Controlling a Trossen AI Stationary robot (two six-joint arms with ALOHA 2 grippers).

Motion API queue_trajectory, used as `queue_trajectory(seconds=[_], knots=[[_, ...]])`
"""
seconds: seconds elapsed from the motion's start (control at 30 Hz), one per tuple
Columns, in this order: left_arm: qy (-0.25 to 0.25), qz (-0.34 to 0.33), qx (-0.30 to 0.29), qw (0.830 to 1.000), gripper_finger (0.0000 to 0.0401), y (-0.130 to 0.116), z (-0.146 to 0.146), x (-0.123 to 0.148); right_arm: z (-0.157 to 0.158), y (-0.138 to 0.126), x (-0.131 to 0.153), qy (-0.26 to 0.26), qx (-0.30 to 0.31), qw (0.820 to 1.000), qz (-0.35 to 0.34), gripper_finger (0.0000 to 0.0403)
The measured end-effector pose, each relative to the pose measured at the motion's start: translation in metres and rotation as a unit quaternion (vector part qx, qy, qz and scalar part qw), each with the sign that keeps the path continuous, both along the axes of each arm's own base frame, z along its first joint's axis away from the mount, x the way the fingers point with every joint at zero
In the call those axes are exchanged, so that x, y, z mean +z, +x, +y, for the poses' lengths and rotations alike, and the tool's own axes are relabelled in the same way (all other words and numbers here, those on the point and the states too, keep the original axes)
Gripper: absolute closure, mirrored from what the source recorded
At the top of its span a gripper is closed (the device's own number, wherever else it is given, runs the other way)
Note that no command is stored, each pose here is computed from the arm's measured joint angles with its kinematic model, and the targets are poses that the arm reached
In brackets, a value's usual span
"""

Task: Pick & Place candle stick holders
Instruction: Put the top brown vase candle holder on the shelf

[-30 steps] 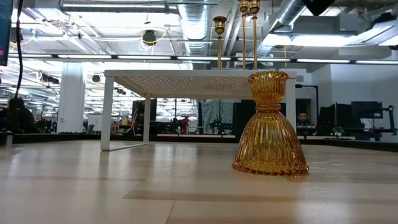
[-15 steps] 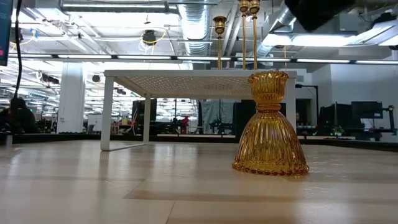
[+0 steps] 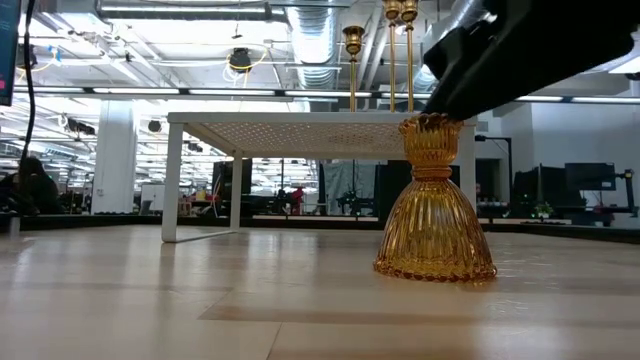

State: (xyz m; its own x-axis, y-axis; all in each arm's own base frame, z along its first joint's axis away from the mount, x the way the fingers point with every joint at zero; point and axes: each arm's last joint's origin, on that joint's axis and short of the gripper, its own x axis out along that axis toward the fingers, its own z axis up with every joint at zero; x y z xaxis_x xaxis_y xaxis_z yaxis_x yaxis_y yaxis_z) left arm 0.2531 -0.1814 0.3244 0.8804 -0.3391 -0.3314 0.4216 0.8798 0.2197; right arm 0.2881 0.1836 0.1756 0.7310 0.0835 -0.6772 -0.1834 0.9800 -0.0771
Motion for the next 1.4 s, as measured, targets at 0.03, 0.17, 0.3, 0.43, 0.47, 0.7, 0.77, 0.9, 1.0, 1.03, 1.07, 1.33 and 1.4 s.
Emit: queue_trajectory(seconds=[0.03, 0.17, 0.3, 0.43, 0.47, 0.7, 0.77, 0.9, 1.0, 1.03, 1.07, 1.33, 1.4], knots=[[0.000, 0.000, 0.000, 1.000, 0.0396, 0.000, 0.000, 0.000, -0.001, 0.001, -0.001, -0.001, -0.002, 1.000, 0.002, 0.0243], [0.000, 0.000, 0.000, 1.000, 0.0395, 0.000, 0.000, 0.000, -0.003, 0.001, -0.003, -0.005, -0.008, 1.000, 0.012, 0.0222], [0.000, 0.000, 0.000, 1.000, 0.0394, 0.000, 0.000, 0.000, -0.007, 0.000, -0.003, 0.004, -0.035, 0.999, 0.032, 0.0231], [0.000, 0.000, 0.000, 1.000, 0.0396, 0.000, 0.000, 0.000, -0.011, -0.002, -0.006, 0.005, -0.053, 0.997, 0.048, 0.0271], [0.000, 0.000, 0.000, 1.000, 0.0397, 0.000, 0.000, 0.000, -0.011, -0.002, -0.006, 0.006, -0.056, 0.997, 0.051, 0.0283], [0.000, 0.000, 0.000, 1.000, 0.0395, 0.000, 0.000, 0.000, -0.014, -0.003, -0.008, 0.012, -0.070, 0.995, 0.064, 0.0357], [0.000, 0.000, 0.000, 1.000, 0.0396, 0.000, 0.000, 0.000, -0.016, -0.003, -0.007, 0.022, -0.084, 0.994, 0.069, 0.0377], [-0.001, 0.001, 0.000, 1.000, 0.0396, 0.000, 0.000, 0.000, -0.017, -0.003, -0.007, 0.028, -0.093, 0.993, 0.072, 0.0393], [-0.010, 0.004, 0.003, 1.000, 0.0394, 0.000, 0.000, 0.000, -0.017, -0.002, -0.006, 0.029, -0.093, 0.993, 0.068, 0.0396], [-0.010, 0.004, 0.004, 1.000, 0.0395, 0.000, 0.000, 0.000, -0.016, -0.002, -0.005, 0.028, -0.092, 0.993, 0.068, 0.0398], [-0.011, 0.005, 0.004, 1.000, 0.0395, 0.000, 0.000, 0.000, -0.015, -0.003, -0.004, 0.025, -0.092, 0.993, 0.067, 0.0398], [-0.012, 0.005, 0.004, 1.000, 0.0394, 0.000, 0.000, 0.000, -0.006, 0.002, 0.018, -0.016, -0.074, 0.994, 0.075, 0.0401], [-0.012, 0.005, 0.004, 1.000, 0.0395, 0.000, 0.000, 0.000, -0.005, 0.003, 0.023, -0.028, -0.079, 0.993, 0.078, 0.0399]])
